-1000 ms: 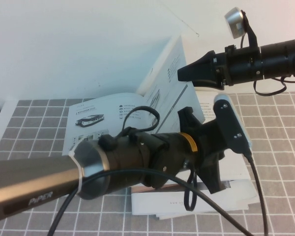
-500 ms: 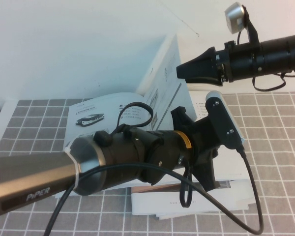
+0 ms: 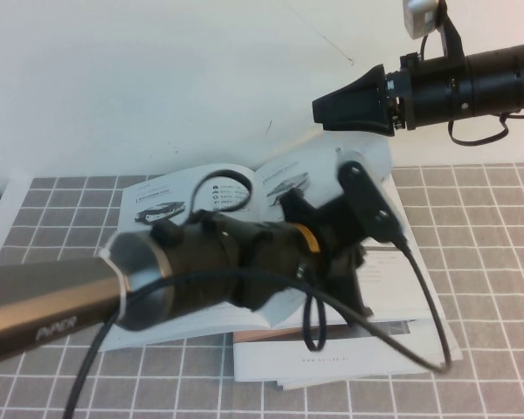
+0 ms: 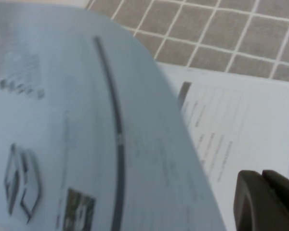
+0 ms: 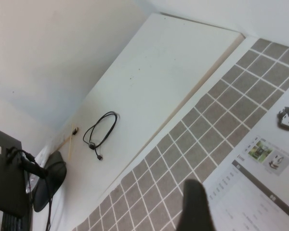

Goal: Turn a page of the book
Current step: Open the closed book

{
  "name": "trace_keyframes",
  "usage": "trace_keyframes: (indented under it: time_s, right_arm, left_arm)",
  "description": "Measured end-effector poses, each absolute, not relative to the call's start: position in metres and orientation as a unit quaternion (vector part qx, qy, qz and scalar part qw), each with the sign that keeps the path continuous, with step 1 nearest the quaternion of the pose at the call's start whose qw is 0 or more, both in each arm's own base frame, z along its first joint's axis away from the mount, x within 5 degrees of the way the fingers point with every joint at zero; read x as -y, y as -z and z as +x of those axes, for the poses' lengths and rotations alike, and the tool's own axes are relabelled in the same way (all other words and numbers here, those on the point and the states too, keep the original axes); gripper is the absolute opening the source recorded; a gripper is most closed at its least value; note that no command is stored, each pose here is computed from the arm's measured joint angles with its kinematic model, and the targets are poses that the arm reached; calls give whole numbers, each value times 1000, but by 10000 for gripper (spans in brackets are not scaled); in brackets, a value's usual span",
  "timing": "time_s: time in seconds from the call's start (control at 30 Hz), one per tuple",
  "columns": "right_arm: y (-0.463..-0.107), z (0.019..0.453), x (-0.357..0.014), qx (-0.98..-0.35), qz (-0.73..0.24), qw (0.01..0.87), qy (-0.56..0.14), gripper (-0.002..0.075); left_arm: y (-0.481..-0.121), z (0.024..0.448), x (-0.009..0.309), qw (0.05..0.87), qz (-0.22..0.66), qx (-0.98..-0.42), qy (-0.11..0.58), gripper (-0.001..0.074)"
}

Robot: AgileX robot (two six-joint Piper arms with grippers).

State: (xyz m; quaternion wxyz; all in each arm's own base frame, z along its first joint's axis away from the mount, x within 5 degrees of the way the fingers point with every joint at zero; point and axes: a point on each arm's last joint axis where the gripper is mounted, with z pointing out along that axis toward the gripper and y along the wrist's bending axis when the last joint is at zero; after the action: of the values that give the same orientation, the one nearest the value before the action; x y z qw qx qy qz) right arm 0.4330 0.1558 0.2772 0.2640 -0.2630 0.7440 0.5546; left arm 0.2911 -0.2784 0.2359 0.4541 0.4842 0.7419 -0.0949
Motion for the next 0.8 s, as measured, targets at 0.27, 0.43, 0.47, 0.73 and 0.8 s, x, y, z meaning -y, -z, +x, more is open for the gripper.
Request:
trace_keyframes:
  time_s: [0.27,0.43,0.47,0.73,0.8]
  right_arm:
    - [-277,433,-156,-744,-263,263,-555,457]
    - [-276,433,-156,-747,-268,261,-550,457]
    - [-275,432,-155,-749,-270,260,-546,455]
    - [-249,427,-142,-822,-339,192,-416,264]
    - [-242,426,-137,-839,-351,171,-380,175]
  left_arm:
    - [-231,316,250,441,419,-788,93,-3]
    - [-230,316,249,438,413,-793,96,-3]
    - [-230,316,249,437,413,-793,96,-3]
    - [-230,316,249,434,412,-795,97,-3]
    - [-230,316,249,434,413,-795,97,-3]
